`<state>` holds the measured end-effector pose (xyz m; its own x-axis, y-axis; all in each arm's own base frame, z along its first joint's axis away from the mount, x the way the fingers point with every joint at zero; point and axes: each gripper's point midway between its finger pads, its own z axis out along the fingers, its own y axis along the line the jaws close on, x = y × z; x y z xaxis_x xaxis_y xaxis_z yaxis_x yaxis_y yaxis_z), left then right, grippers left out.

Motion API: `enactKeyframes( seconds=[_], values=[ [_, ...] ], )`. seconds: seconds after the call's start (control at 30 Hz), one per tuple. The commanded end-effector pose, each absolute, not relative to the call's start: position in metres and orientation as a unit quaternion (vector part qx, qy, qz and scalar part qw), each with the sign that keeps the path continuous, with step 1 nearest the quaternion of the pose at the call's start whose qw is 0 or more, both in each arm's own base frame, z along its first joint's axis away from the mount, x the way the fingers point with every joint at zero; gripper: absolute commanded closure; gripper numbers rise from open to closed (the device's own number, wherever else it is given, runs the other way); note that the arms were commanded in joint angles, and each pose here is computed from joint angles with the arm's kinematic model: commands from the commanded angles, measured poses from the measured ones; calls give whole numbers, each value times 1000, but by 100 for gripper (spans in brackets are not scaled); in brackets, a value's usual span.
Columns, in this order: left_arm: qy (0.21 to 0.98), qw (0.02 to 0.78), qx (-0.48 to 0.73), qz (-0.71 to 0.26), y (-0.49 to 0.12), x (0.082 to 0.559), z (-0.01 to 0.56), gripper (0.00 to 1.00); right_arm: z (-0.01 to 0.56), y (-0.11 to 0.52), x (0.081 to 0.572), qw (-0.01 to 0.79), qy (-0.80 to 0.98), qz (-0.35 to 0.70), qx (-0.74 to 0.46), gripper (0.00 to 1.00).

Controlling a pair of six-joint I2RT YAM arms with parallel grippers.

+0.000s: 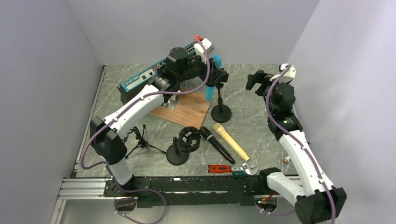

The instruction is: Remove the microphone from the stand

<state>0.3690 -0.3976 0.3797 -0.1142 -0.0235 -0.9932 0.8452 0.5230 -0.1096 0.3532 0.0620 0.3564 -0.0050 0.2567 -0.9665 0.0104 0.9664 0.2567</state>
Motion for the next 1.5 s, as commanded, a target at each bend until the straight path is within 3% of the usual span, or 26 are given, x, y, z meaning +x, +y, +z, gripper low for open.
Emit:
enactKeyframes(
  seconds=[0.0, 0.17, 0.43, 0.97, 1.37, 1.47],
  values=[
    [606, 533, 395, -439, -399, 345, 388, 100, 365, 97, 347, 736, 633, 237, -25, 1],
    [572, 502, 446, -472, -394, 329, 382, 100, 345, 115, 325, 742, 581, 297, -153, 0],
    [558, 457, 475, -504, -384, 327, 364, 100, 337, 141, 330, 640, 557, 428, -312, 1],
    [563, 448, 464, -516, -388, 333, 371, 100, 339, 201, 353, 592, 529, 457, -401, 1],
    [575, 449, 455, -510, -388, 338, 374, 100, 318, 206, 356, 558, 535, 485, -408, 15],
    [576, 446, 454, -513, -390, 338, 372, 100, 321, 206, 354, 562, 530, 486, -409, 14]
  ],
)
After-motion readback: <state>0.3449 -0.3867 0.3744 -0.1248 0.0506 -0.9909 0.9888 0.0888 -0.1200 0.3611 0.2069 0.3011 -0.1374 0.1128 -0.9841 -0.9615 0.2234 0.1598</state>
